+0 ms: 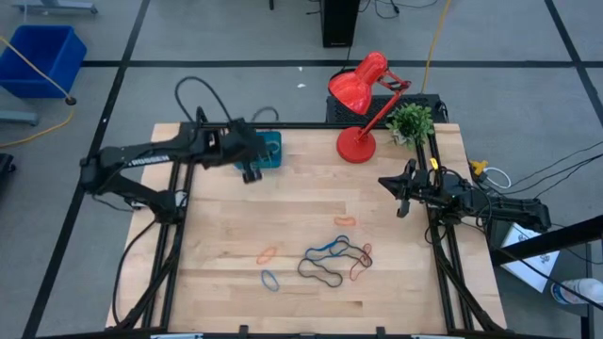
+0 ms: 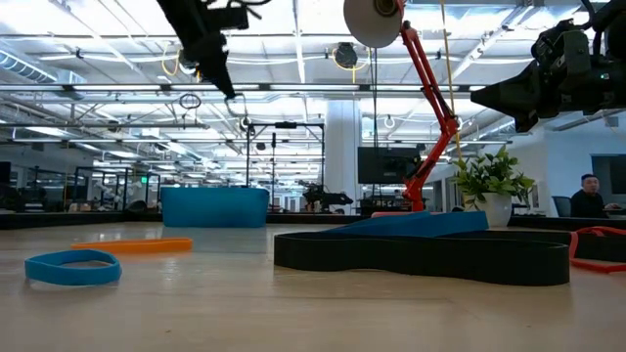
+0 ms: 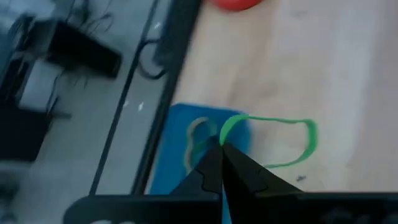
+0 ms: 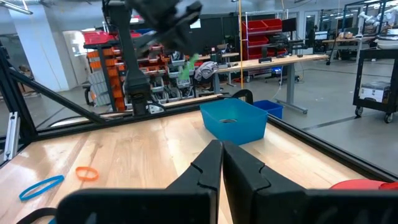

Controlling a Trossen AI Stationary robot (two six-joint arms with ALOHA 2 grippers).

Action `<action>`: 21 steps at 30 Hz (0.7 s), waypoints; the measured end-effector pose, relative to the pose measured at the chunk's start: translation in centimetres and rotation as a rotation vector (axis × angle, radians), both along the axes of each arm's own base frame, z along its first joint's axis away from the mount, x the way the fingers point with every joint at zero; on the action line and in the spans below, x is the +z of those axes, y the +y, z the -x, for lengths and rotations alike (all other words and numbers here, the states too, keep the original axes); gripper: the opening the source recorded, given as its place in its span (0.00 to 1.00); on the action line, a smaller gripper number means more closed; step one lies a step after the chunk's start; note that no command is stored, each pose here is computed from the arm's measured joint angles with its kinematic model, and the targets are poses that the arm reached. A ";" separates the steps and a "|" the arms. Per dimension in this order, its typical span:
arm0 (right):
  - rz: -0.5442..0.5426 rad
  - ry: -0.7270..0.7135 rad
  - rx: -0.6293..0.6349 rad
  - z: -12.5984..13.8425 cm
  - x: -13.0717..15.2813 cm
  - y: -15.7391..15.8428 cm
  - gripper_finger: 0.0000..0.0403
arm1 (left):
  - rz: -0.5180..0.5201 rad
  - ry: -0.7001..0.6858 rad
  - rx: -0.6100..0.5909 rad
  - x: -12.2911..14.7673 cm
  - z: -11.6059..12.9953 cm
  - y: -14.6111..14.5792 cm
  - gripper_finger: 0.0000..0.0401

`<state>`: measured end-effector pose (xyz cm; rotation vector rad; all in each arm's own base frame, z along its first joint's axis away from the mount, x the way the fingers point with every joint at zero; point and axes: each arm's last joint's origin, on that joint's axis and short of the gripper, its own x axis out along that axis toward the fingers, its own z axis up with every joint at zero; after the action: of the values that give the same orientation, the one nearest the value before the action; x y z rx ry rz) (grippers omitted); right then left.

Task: Pick and place rubber bands into bin
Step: Put the green rubber band into the blue container

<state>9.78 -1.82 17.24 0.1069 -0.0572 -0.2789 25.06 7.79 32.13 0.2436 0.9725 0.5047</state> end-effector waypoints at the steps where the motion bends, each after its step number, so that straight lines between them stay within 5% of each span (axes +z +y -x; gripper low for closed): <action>1: 0.001 0.000 0.000 0.0 0.0 0.0 0.02 | -0.006 -0.008 0.039 0.1 0.2 0.8 0.01; 10: 0.015 0.006 0.000 0.0 0.0 0.0 0.02 | -0.001 -0.041 0.241 -0.9 0.7 6.1 0.02; 21: 0.014 0.013 0.001 0.0 -0.1 0.0 0.02 | 0.135 0.146 0.279 -7.4 -1.8 9.9 0.04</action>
<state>9.78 -1.82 17.16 0.0914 -0.0464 -0.2783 26.87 17.67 24.76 0.0225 1.1858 0.6797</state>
